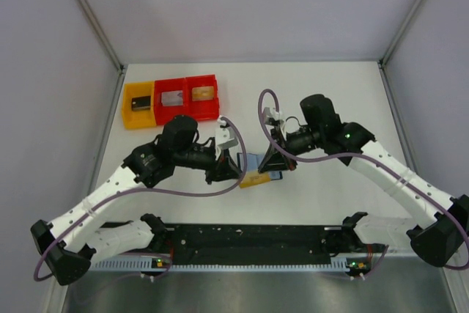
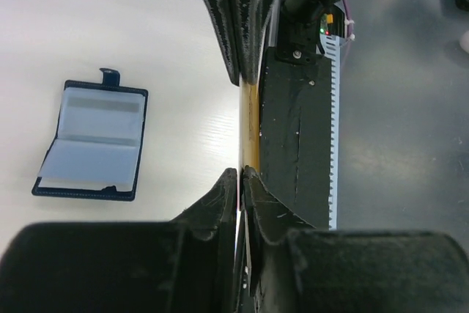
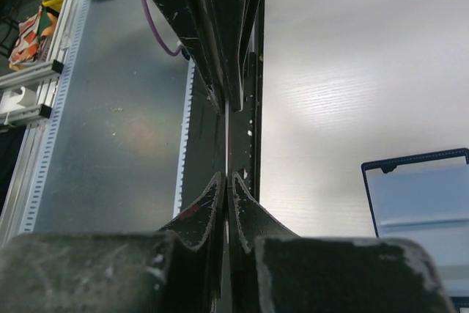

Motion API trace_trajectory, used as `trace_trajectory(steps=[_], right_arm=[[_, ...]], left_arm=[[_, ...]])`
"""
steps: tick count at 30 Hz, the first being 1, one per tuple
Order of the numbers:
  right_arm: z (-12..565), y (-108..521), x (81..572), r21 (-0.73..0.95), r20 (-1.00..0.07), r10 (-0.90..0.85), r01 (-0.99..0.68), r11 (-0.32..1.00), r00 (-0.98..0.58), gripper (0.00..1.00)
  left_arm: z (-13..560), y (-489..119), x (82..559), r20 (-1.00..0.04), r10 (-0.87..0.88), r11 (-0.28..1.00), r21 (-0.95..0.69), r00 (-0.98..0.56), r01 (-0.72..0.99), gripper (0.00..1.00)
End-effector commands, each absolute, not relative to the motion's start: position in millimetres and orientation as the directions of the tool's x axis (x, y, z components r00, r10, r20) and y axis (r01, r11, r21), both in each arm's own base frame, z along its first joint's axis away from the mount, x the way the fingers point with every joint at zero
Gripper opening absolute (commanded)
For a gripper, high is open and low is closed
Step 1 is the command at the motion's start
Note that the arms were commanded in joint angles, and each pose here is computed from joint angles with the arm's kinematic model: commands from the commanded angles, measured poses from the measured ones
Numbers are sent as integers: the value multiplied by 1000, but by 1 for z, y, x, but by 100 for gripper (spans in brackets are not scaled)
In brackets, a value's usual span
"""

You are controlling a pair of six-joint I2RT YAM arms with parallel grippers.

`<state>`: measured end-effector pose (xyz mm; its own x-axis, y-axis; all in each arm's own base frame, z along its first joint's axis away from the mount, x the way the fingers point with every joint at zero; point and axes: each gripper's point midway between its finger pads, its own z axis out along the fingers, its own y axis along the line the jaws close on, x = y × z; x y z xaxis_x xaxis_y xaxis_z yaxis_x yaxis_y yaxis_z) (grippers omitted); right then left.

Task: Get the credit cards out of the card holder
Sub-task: Remove the credit card from the card holder, then place the credit card in the storage box.

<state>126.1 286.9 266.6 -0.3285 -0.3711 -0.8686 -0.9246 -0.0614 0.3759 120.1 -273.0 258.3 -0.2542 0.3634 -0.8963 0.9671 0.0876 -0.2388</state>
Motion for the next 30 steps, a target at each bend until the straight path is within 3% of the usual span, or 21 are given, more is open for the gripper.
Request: trace_trajectory(steps=[1,3,5,6,8,13,18,23,27,30], right_arm=[[291,289,134,336,-891,-329,-942,-10,-314,0],[291,288,148,351,-883,-305,-933,78,-358,0],[293,288,163,435,-853,-227,-881,187,-470,0],[295,287,171,476,-838,-173,-849,232,-517,0],[297,283,192,541,-812,-34,-773,331,-583,0],[322,279,210,680,-733,295,-668,301,-613,0],[323,272,220,811,-563,508,-554,189,-652,0],[321,273,220,851,-479,563,-514,108,-674,0],[321,271,220,856,-457,585,-509,87,-669,0],[319,269,220,865,-434,600,-497,69,-673,0]], left_arm=[[290,-279,145,-939,223,218,-216,-264,952,23],[293,-281,161,-941,136,313,-256,-310,914,45],[295,-281,173,-934,30,382,-318,-355,868,60],[296,-280,180,-922,-41,417,-366,-384,832,67],[303,-278,188,-894,-182,436,-447,-410,781,71],[299,-270,203,-731,-475,389,-674,-490,628,73],[298,-275,204,-636,-561,300,-752,-529,586,71],[298,-287,208,-619,-550,280,-769,-561,574,65],[296,-292,214,-598,-561,274,-787,-572,553,52],[293,-293,218,-572,-578,269,-807,-582,526,51]])
